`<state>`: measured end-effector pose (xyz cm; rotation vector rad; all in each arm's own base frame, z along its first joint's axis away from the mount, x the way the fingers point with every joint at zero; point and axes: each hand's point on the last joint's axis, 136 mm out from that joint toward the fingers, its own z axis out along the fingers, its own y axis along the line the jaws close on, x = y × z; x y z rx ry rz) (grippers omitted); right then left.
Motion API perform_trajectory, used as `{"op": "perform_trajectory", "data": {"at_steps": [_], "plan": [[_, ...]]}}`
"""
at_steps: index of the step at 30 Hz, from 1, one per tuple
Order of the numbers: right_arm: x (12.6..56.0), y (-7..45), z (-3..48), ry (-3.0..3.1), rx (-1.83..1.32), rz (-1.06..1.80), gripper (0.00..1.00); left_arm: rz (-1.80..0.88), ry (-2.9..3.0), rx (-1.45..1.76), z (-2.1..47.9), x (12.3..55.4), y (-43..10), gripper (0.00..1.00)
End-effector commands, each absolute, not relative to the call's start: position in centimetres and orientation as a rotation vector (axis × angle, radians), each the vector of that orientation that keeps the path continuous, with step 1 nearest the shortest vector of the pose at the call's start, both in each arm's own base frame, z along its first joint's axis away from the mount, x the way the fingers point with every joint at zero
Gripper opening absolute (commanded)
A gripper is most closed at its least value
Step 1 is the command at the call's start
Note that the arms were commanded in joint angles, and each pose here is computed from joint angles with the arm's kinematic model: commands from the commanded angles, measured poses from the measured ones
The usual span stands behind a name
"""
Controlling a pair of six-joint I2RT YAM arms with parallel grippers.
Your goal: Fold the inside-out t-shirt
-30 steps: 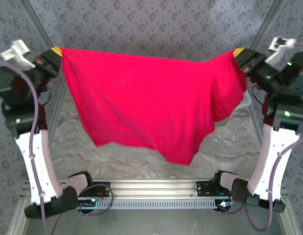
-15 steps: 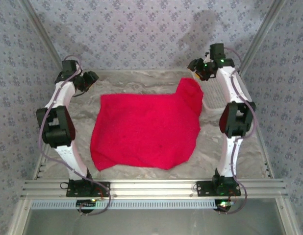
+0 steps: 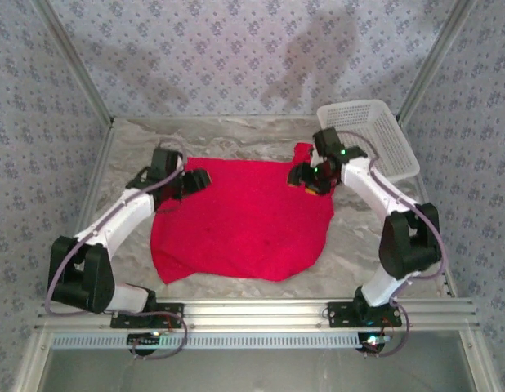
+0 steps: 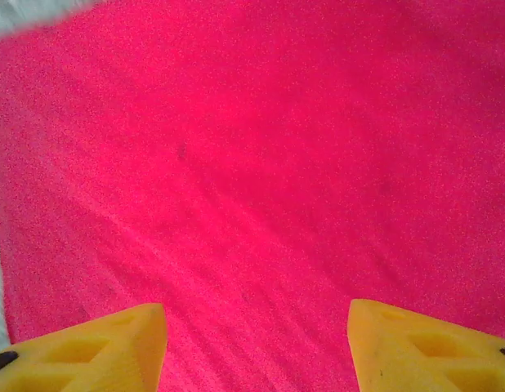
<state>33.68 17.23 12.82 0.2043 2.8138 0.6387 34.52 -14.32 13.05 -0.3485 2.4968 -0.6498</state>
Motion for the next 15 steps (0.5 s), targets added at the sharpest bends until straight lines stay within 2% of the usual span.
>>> {"op": "perform_trajectory", "data": {"at_steps": [1, 4, 8, 12, 15], "plan": [[29.9, 17.3, 10.1, 2.858, 0.201, 0.584, 0.62, -0.671, 2.489, -0.45, 10.1, 33.3, -13.8, 0.64], [27.6, 17.4, 7.3, 2.911, 0.213, 0.583, 0.62, -0.614, 2.549, -0.491, 7.1, 32.5, -12.8, 0.65], [28.3, 16.4, 3.1, 2.968, 0.274, 0.513, 0.62, -0.559, 2.575, -0.53, 4.8, 34.1, -11.4, 0.66], [33.2, 15.7, 1.0, 2.968, 0.305, 0.459, 0.61, -0.495, 2.576, -0.611, 3.3, 38.5, -8.6, 0.65], [38.5, 15.9, 1.6, 2.933, 0.306, 0.459, 0.6, -0.406, 2.579, -0.637, 2.7, 42.2, -6.3, 0.64]]}}
